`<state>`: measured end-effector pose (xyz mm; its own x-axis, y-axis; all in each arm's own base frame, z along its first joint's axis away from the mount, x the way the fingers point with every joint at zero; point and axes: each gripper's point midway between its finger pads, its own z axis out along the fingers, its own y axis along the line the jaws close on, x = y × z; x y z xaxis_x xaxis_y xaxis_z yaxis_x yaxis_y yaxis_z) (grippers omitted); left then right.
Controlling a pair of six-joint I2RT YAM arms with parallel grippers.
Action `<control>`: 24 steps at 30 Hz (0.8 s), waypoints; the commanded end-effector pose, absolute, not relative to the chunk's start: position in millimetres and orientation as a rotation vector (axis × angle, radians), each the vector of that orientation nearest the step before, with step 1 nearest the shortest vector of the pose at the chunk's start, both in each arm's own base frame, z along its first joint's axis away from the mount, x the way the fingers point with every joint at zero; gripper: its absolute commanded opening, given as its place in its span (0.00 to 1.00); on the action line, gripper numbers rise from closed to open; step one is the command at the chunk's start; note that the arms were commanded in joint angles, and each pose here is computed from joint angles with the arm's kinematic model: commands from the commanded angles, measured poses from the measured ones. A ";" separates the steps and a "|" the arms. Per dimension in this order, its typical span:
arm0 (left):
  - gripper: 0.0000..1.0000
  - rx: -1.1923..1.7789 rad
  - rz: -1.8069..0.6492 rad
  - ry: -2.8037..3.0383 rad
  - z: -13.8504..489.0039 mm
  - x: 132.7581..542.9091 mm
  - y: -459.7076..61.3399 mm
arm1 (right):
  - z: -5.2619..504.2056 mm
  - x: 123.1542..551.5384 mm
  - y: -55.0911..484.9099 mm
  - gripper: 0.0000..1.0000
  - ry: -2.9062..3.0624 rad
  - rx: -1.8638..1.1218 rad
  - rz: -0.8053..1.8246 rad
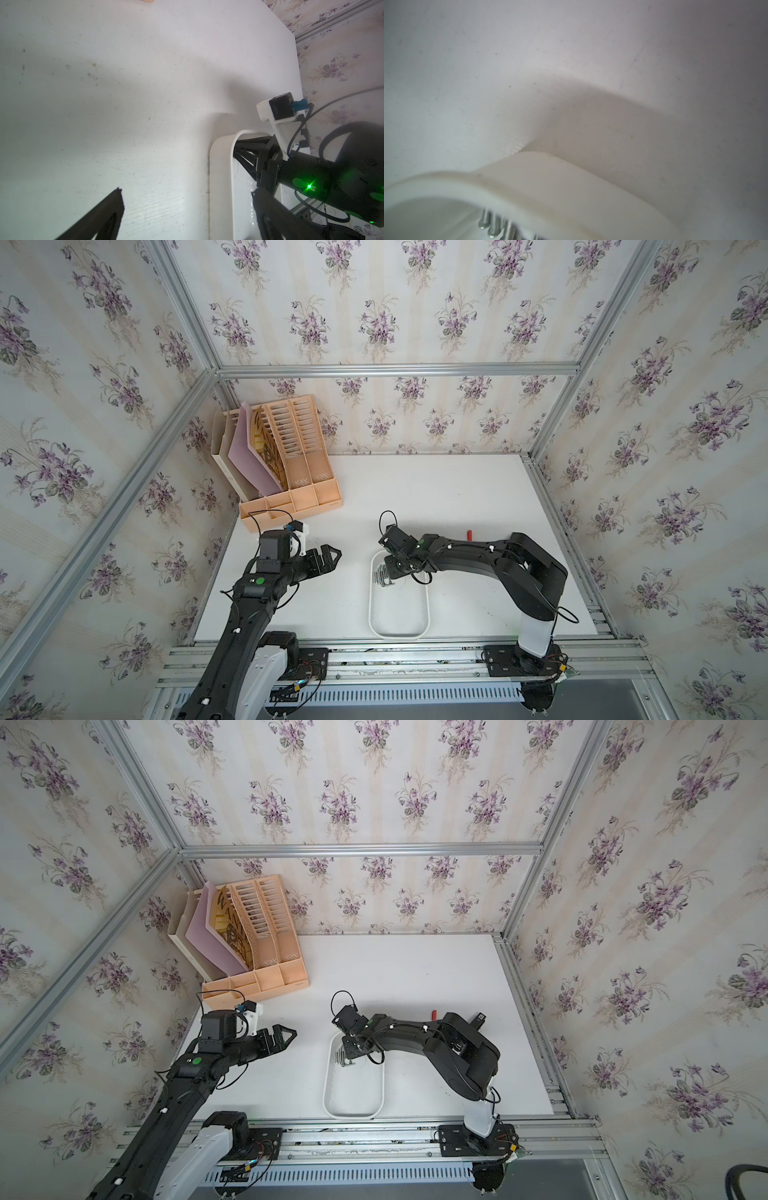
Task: Take out the screws from the storage box
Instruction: Pick up the screw from the storage box.
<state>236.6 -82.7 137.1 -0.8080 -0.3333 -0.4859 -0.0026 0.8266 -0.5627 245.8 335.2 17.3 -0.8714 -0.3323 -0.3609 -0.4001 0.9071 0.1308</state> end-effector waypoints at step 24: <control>0.99 -0.204 -0.775 2.382 143.5 237.8 -87.5 | 93.7 297.4 211.1 0.06 2.541 0.000 0.252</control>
